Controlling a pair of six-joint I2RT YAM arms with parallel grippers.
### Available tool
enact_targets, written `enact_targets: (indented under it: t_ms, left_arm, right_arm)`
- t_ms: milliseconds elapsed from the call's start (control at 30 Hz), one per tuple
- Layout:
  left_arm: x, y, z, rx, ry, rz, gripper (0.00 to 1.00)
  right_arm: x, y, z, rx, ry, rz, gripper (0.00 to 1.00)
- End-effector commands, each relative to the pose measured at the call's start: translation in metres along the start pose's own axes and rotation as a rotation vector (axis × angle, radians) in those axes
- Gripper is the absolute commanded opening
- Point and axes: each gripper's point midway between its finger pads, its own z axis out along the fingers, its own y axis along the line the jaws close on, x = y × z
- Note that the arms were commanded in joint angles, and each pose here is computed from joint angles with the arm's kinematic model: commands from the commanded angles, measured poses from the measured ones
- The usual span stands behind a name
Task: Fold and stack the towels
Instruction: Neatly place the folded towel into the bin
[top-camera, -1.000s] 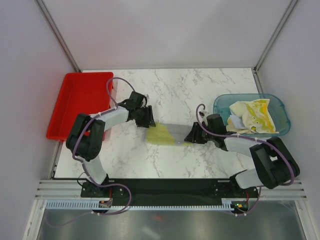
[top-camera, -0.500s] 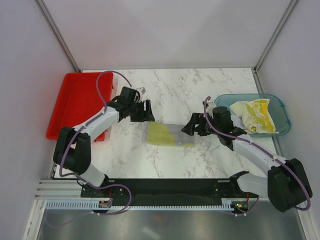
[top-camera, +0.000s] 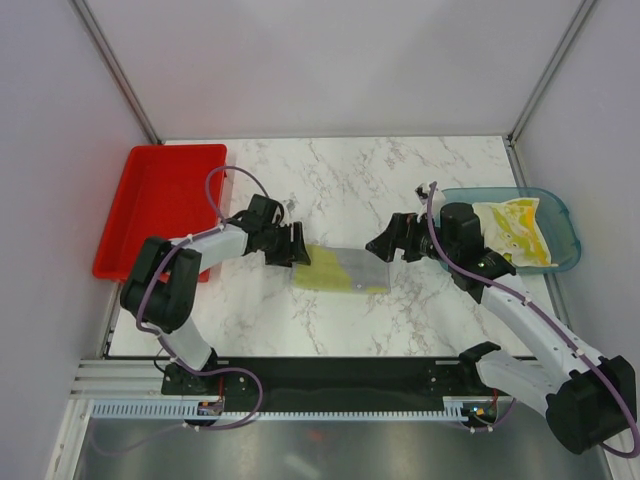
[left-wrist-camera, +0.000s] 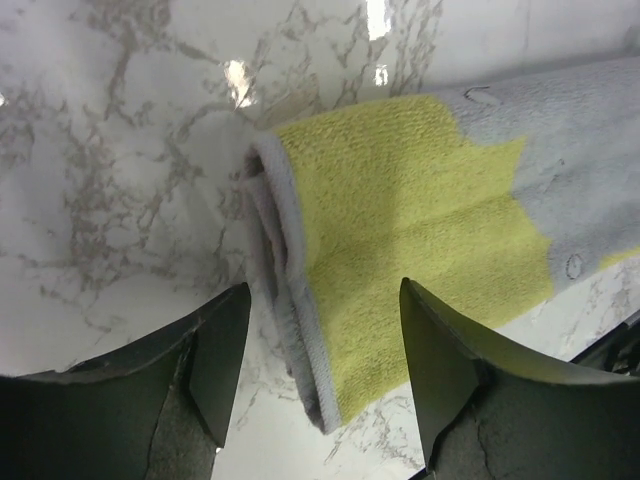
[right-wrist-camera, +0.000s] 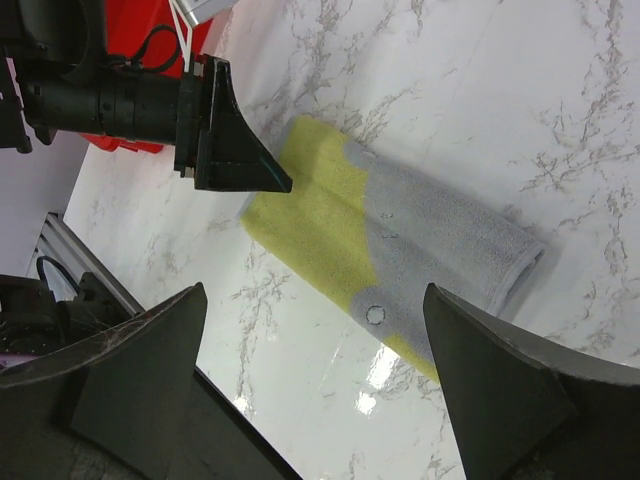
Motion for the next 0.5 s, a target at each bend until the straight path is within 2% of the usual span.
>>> enact_targets:
  t_ms: [0, 167, 267, 300, 400, 467]
  left_arm:
    - [0.006, 0.000, 0.017, 0.023, 0.019, -0.019, 0.68]
    - [0.016, 0.001, 0.024, 0.010, 0.049, -0.029, 0.57]
    - [0.020, 0.006, 0.024, -0.039, 0.061, -0.037, 0.38]
    - [0.015, 0.006, 0.023, -0.050, 0.054, -0.041, 0.24]
    - [0.006, -0.001, 0.019, -0.051, 0.060, -0.046, 0.02]
    - [0.003, -0.002, 0.012, -0.076, 0.071, -0.052, 0.02]
  right_arm:
    - [-0.008, 0.006, -0.004, -0.011, -0.015, -0.032, 0.98]
    - [-0.007, 0.006, -0.004, -0.013, -0.009, -0.034, 0.98]
    - [-0.008, 0.008, -0.003, -0.018, -0.008, -0.034, 0.98]
    - [-0.011, 0.009, -0.004, -0.020, -0.016, -0.035, 0.98]
    - [-0.014, 0.011, -0.006, -0.025, -0.026, -0.046, 0.98]
    - [-0.015, 0.012, -0.007, -0.025, -0.027, -0.050, 0.98]
